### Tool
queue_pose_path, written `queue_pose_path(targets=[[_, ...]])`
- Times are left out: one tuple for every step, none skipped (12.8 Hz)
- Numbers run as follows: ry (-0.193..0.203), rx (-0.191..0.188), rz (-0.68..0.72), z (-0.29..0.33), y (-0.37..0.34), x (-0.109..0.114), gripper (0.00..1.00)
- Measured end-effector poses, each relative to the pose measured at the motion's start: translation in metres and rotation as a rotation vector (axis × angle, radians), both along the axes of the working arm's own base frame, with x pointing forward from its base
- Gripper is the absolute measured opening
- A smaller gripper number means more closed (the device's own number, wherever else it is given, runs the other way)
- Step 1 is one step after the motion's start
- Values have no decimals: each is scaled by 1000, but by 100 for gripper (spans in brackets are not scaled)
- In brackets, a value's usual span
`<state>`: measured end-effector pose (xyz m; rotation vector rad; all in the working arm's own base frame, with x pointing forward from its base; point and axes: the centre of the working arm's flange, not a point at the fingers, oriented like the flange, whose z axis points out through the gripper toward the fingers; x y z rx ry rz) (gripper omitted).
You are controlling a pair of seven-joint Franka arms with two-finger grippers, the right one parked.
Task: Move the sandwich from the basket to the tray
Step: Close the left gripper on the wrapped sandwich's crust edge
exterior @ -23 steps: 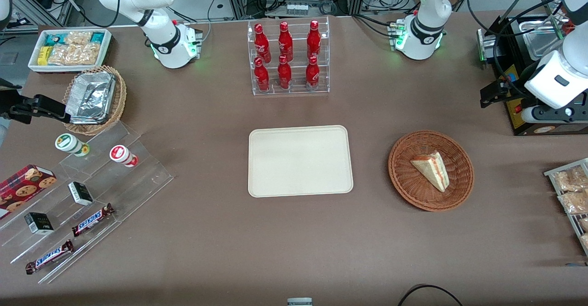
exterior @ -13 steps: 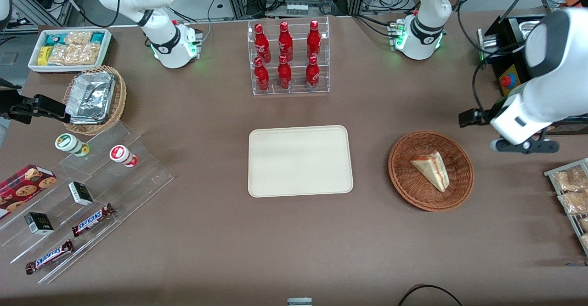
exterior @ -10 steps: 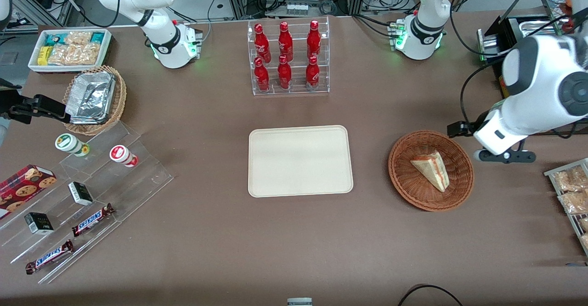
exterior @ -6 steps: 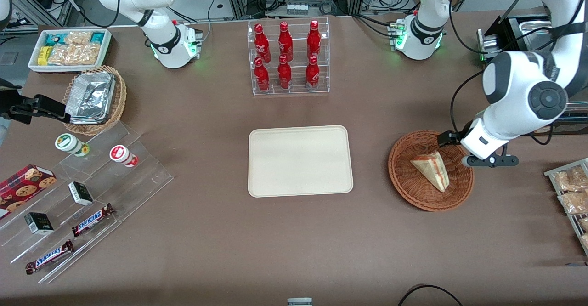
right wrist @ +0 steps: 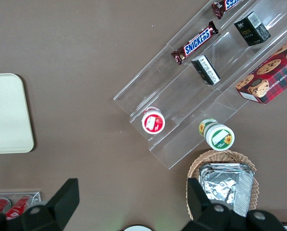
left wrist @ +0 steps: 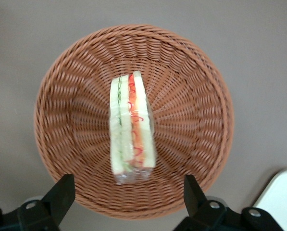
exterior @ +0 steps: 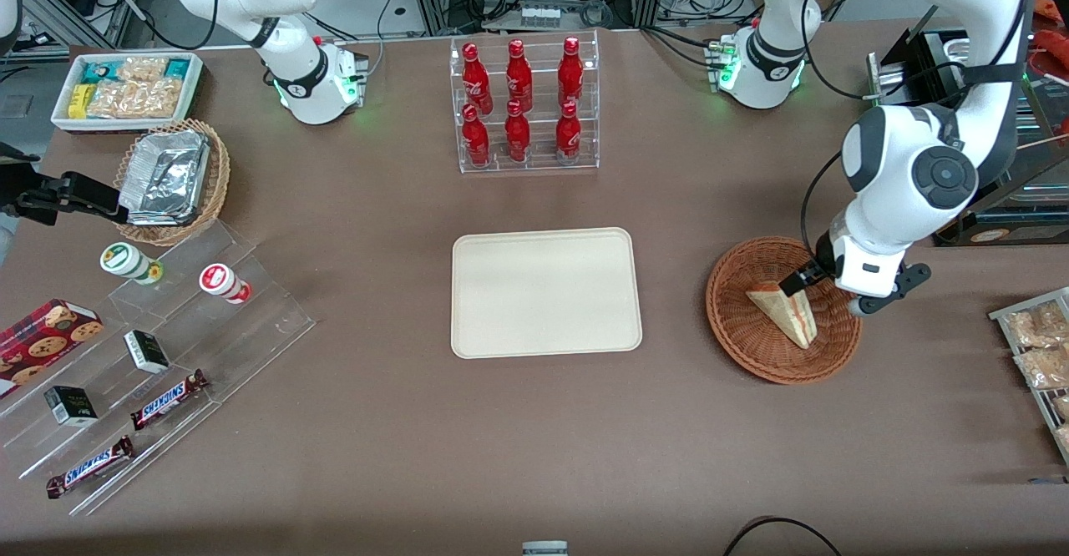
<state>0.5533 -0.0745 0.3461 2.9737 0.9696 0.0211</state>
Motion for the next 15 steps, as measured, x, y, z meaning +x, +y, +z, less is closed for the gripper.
queue_pose_path(targets=[[-22, -6, 85, -4, -4, 0, 100], [-37, -11, 135, -10, -4, -2, 100], [-36, -12, 161, -16, -3, -4, 100], [-30, -12, 177, -22, -3, -5, 100], [-23, -11, 185, -26, -2, -6, 100], [-14, -9, 189, -31, -2, -6, 100], [-3, -7, 191, -37, -1, -7, 100], [8, -6, 191, -45, -1, -7, 100], [11, -6, 192, -54, -1, -6, 100], [9, -8, 192, -63, -2, -5, 100], [9, -9, 192, -73, -2, -4, 100], [14, -7, 190, -81, -1, -4, 100], [18, -3, 188, -87, 0, -4, 100], [22, -1, 188, -90, 1, -4, 100], [23, 0, 189, -91, 2, -4, 91]])
